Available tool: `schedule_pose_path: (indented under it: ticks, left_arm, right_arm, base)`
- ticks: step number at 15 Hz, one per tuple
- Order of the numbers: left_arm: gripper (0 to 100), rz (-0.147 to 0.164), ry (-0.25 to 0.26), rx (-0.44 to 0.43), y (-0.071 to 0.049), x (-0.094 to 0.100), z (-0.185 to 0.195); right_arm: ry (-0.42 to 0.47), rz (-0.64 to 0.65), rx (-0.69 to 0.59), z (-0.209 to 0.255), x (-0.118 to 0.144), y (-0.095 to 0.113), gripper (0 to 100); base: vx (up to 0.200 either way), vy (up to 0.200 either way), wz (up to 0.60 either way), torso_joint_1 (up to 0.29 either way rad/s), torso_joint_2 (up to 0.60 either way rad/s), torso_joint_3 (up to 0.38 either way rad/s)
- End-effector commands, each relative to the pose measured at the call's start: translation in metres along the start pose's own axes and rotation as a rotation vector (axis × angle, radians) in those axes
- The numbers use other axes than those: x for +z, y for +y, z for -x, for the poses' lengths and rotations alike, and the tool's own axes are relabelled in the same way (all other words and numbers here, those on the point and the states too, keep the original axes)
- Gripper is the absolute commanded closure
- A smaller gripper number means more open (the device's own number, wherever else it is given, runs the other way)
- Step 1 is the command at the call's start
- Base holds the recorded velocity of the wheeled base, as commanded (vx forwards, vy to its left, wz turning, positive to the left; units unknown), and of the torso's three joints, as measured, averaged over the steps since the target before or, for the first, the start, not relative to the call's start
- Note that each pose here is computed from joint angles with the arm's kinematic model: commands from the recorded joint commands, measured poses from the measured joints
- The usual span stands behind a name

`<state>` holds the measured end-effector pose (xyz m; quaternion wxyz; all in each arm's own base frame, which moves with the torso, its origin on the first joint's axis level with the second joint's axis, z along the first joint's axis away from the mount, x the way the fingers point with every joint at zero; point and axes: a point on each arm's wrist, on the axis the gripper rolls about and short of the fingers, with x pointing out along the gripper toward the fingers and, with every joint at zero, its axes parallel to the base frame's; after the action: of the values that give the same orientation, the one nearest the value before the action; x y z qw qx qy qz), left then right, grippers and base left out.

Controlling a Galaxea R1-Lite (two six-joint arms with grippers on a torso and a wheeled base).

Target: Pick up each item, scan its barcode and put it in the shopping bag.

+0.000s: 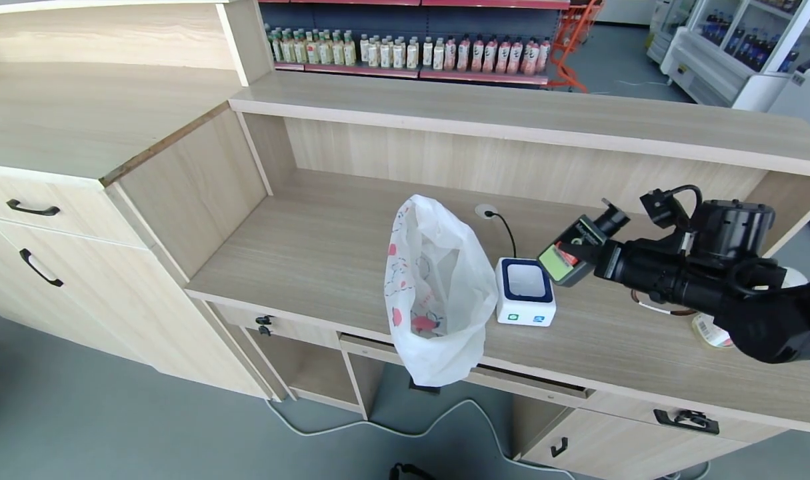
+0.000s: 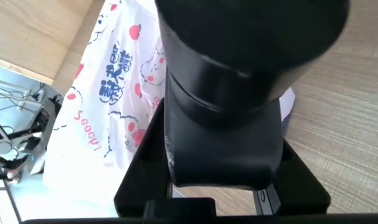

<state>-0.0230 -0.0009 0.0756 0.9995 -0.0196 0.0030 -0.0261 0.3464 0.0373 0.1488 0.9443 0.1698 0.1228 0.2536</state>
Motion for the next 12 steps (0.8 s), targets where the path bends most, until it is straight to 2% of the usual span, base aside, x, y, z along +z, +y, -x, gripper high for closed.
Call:
schedule_pose_path:
  ticks: [1,12]
  left_arm:
    - [0,0.001,0.0,0.0,0.0,0.0,0.0]
    - [0,-0.001,0.0,0.0,0.0,0.0,0.0]
  right_arm:
    - [0.039,-0.027,0.021,-0.023,-0.012,-0.002,100]
    - [0.04,0.012,0.051,-0.054,-0.021,0.016,100]
  base:
    - [0.0,0.0,0.0,0.0,0.0,0.0]
    - [0.0,0.0,0.0,0.0,0.0,0.0]
